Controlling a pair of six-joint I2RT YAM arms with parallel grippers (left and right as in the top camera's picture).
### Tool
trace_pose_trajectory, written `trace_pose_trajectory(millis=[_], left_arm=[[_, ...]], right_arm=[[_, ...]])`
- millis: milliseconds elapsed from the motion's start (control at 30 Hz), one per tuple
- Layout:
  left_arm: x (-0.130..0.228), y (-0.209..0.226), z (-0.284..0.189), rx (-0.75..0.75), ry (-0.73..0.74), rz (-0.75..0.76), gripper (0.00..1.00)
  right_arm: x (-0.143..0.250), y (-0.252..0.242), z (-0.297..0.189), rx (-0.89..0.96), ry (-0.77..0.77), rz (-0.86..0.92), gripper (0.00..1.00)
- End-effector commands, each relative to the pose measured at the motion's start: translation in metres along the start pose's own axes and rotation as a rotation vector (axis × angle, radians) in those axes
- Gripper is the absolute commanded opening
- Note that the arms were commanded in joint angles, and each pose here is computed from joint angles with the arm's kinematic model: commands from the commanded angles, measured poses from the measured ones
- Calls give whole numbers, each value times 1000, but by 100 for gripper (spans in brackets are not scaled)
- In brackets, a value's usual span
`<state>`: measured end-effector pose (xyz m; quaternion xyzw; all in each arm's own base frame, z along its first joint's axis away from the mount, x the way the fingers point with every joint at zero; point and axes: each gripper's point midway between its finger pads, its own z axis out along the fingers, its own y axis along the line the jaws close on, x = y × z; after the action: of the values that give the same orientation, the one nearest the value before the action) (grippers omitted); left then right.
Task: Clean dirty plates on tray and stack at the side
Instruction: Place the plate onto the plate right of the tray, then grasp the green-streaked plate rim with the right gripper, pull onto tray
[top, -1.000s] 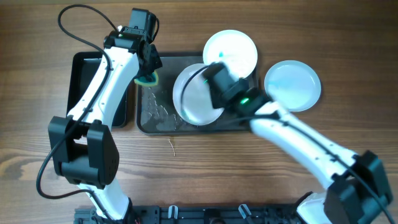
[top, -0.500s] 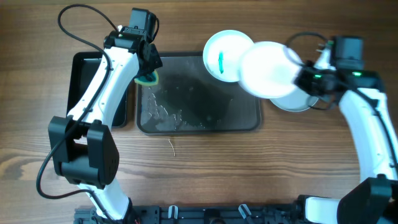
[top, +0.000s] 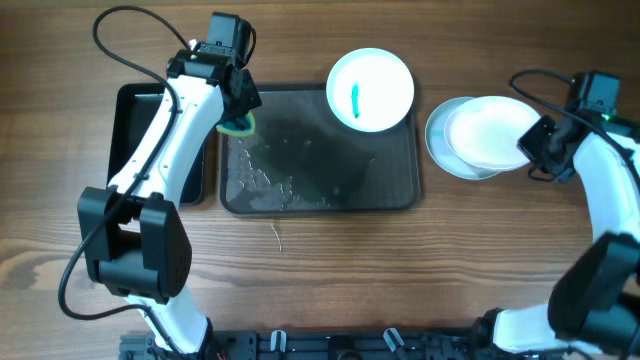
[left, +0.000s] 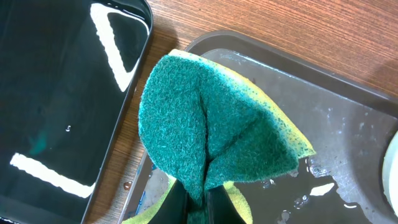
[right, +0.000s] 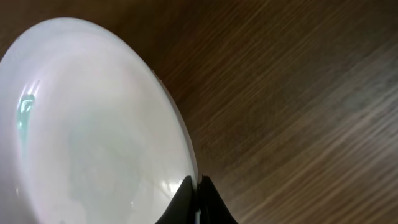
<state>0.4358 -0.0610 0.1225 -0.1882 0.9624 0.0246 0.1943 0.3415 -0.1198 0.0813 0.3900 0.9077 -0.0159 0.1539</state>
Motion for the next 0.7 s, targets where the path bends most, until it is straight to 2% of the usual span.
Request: trace_pose_trajectory(millis=[0,100,167,400,467,567,667], left_arm=[[2,0,3,-3,4,2,4],[2,0,3,-3,4,2,4],[2,0,3,-3,4,2,4],[2,0,3,-3,4,2,4],[2,-1,3,-2,3,2,4],[2,0,3,-3,4,2,4],[2,0,3,-3,4,2,4]], right_arm=[[14,8,25,-17,75,-42,6],[27,27,37,-90,131,-117,11],[29,31,37,-78,125,-144,23],[16,65,6,-163,108,-237,38],[11,92,-11,-267,97,-299,46],[9,150,-39,-495,50,-433,50],[13,191,-48,-574,-22,-531,50]])
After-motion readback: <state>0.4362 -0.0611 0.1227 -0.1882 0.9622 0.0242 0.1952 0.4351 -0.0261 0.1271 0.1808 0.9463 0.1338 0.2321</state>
